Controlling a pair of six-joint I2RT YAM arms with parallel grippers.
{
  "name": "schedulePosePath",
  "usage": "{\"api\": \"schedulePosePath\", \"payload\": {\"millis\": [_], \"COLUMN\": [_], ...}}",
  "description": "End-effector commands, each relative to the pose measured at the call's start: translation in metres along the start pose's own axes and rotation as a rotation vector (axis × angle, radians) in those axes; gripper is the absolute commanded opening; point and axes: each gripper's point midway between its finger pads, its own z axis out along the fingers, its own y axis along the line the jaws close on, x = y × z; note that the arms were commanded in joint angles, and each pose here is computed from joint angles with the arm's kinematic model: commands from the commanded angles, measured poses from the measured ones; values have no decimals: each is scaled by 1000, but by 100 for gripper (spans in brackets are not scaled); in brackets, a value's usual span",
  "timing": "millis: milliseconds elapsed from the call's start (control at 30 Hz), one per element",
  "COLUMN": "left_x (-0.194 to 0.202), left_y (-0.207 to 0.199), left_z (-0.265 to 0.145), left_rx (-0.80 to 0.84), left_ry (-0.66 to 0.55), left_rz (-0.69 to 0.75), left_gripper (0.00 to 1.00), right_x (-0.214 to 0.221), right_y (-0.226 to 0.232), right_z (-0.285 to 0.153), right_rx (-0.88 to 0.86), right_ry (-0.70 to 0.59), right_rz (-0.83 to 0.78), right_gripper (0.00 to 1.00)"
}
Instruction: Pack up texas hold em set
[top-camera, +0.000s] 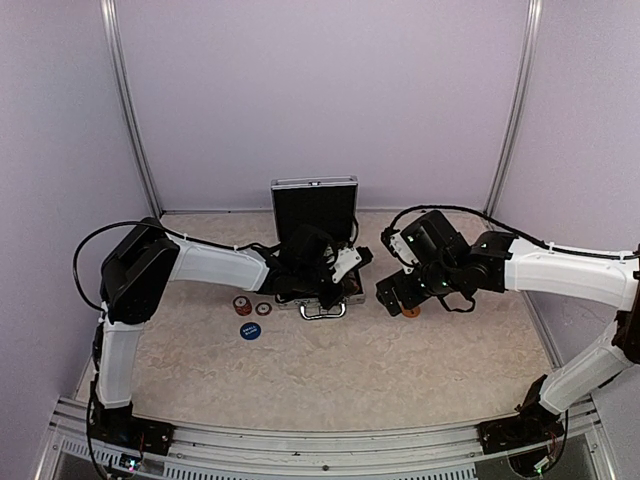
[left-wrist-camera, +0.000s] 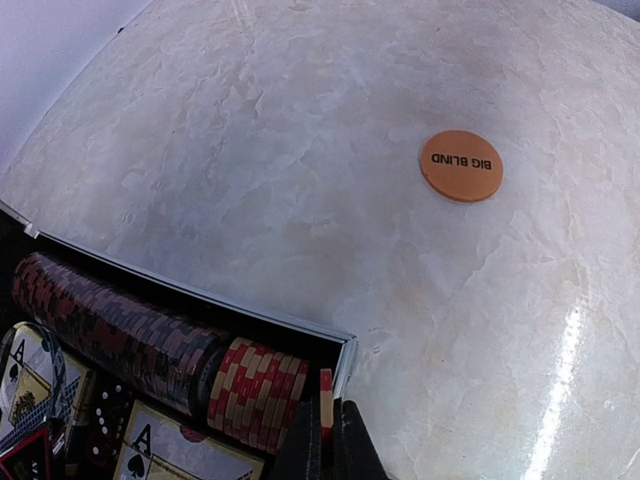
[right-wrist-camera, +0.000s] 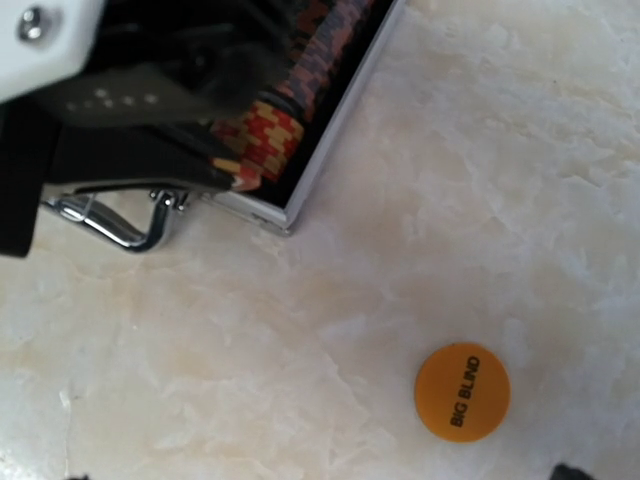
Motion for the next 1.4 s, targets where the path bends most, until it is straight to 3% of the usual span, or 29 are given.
{"api": "schedulePosePath", "payload": {"millis": [0, 433, 767, 933, 1267, 1367], "left_x": [3, 0, 3, 5, 5, -2], "left_y": [0, 19, 29, 31, 43, 50], "left_z": [6, 9, 12, 12, 0, -12], "left_rx": [-8, -116, -184, -194, -240, -256], "left_ry": [22, 15, 32, 39, 20, -17], "left_rz": [27, 21, 27, 23, -39, -88], "left_gripper": [0, 0, 7, 22, 34, 46], "right_x": [1, 2, 4, 6, 10, 12], "right_y": [-3, 1, 1, 3, 4, 5], "right_z": [0, 6, 9, 12, 15, 17], "right_rx": [3, -13, -11, -15, -20, -23], "right_ry": [-5, 6, 14, 23, 29, 31], "right_rz": [17, 14, 3, -2, -5, -5], "right_gripper": [100, 100, 100, 100, 100, 100]}}
